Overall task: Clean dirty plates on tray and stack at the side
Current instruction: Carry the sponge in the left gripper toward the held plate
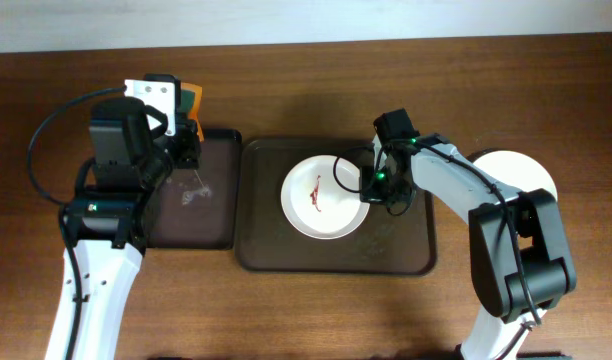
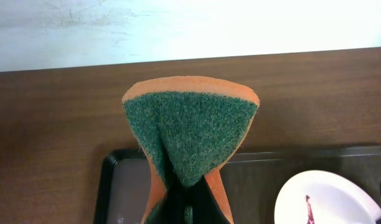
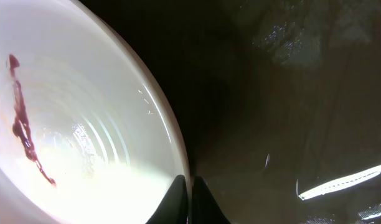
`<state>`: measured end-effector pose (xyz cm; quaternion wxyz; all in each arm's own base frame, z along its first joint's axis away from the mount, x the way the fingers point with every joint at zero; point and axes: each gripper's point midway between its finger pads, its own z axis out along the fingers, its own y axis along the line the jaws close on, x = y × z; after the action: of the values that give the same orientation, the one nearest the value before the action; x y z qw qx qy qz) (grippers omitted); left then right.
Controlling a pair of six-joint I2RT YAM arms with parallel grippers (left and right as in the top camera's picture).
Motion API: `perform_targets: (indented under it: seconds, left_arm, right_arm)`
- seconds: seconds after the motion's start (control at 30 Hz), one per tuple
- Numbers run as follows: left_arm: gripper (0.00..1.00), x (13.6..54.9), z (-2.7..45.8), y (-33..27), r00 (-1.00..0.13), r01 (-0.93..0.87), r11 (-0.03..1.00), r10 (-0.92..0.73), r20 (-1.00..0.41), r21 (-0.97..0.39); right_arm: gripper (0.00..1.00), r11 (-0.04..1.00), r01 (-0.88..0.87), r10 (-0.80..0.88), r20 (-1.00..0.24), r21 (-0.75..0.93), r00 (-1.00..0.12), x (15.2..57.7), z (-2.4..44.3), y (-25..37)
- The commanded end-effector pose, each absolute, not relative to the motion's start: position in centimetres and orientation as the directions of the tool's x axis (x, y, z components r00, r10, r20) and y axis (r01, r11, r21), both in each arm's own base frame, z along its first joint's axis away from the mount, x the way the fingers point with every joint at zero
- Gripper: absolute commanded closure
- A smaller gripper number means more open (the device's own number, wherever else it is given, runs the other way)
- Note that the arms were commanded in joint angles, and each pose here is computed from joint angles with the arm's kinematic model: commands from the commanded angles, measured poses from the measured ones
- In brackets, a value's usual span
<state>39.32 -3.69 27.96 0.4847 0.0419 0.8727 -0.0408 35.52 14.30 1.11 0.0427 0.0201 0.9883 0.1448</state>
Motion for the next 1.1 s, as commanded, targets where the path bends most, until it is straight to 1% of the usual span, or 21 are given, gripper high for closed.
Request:
perform_targets:
  seconds: [0.0,0.07,0.43,1.07]
  left_arm:
    - [1.0,39.15,29.46,-3.56,-0.49,0.107,0.994,0.028,-0.872,-0.028]
    - [1.0,39.19,29.55,-3.58,-0.486,0.106,0.994,0.026,-0.873,-0.03]
    - [1.0,39.35,29.83,-3.59,-0.484,0.052,0.99,-0.089,-0.87,-0.13]
    - [1.0,39.57,30.24,-3.59,-0.467,0.054,0.99,-0.09,-0.879,-0.129]
  right_arm:
    - [0.95,0.957,0.013,0.04,-0.09,0.289,-0.995,35.86,1.29,14.76]
    - [0.95,0.957,0.013,0.04,-0.09,0.289,-0.995,35.85,1.29,14.75]
    - [0.95,0.957,0.013,0.04,-0.09,0.289,-0.995,35.85,1.29,14.75]
    - [0.95,0.957,0.013,0.04,-0.09,0.289,-0.995,35.86,1.29,14.76]
